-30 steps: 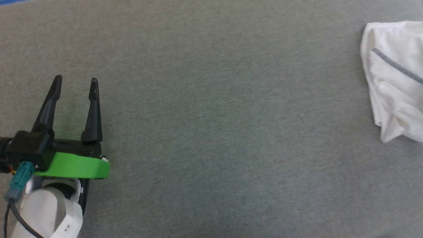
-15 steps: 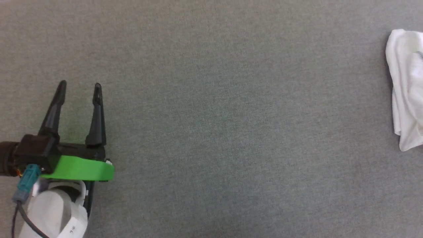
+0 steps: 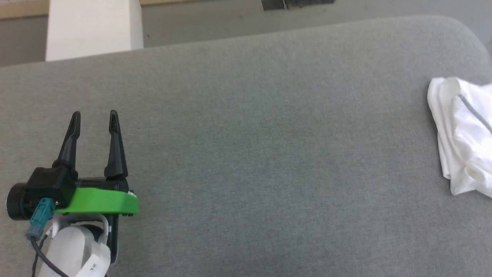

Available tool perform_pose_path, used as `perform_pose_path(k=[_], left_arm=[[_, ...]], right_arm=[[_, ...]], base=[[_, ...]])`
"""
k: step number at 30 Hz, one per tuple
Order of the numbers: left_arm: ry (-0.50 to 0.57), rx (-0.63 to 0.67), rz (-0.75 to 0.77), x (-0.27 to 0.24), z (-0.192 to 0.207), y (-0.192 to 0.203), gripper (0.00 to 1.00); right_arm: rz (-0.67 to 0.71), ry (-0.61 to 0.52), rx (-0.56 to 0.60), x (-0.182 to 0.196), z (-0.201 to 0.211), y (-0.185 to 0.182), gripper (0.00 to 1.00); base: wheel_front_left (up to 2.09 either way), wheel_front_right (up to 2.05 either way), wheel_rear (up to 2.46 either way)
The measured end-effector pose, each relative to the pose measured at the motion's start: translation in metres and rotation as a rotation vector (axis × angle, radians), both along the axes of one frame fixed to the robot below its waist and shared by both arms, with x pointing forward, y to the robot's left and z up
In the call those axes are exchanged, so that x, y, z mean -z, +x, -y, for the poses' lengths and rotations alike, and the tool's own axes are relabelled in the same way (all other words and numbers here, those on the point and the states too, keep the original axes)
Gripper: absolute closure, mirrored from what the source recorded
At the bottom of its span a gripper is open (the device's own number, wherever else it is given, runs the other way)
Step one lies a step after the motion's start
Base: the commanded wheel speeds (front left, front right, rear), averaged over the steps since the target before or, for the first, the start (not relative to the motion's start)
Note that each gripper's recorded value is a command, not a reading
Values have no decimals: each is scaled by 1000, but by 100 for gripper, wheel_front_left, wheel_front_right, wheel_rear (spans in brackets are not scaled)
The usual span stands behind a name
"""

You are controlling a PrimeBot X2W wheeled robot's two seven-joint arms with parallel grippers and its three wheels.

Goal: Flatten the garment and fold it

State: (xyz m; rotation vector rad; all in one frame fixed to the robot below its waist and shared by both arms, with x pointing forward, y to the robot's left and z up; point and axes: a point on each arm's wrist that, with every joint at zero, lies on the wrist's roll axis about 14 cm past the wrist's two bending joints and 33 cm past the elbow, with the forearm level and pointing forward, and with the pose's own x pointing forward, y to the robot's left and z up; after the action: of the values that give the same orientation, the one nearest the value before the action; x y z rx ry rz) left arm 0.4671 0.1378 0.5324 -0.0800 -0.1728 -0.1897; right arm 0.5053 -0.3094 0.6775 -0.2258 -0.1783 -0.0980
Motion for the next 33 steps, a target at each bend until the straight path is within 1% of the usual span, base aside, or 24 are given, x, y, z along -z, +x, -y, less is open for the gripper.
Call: perform_pose_path(k=[3, 5, 8, 11, 13, 18, 22, 29, 33], left_arm=[[0, -34, 24, -13, -9, -8, 0], [2, -55, 31, -18, -15, -14, 0], [12, -97, 30, -20, -27, -22, 0], [18, -131, 37, -24, -36, -30, 0], [14, -142, 39, -26, -39, -35, 0], [16, -169, 24, -23, -46, -44, 0], [11, -188, 25, -24, -50, -48, 0], [-12, -205, -6, -13, -50, -52, 0], [-36, -214, -43, -2, -49, -54, 0]], right_arm=[[136, 101, -103, -14, -43, -15, 0], [179, 167, -157, -7, -69, -26, 0], [211, 257, -192, 11, -97, -40, 0], [204, 304, -206, 33, -113, -53, 0], [187, 313, -206, 49, -118, -61, 0], [139, 404, -215, 87, -125, -76, 0], [80, 425, -202, 113, -126, -87, 0], [-5, 446, -186, 145, -127, -102, 0], [-26, 455, -187, 152, -129, -107, 0]], base=[[0, 0, 0], [0, 0, 0], [0, 0, 0], [0, 0, 0], [0, 0, 0], [0, 0, 0], [0, 0, 0], [0, 0, 0], [0, 0, 0]])
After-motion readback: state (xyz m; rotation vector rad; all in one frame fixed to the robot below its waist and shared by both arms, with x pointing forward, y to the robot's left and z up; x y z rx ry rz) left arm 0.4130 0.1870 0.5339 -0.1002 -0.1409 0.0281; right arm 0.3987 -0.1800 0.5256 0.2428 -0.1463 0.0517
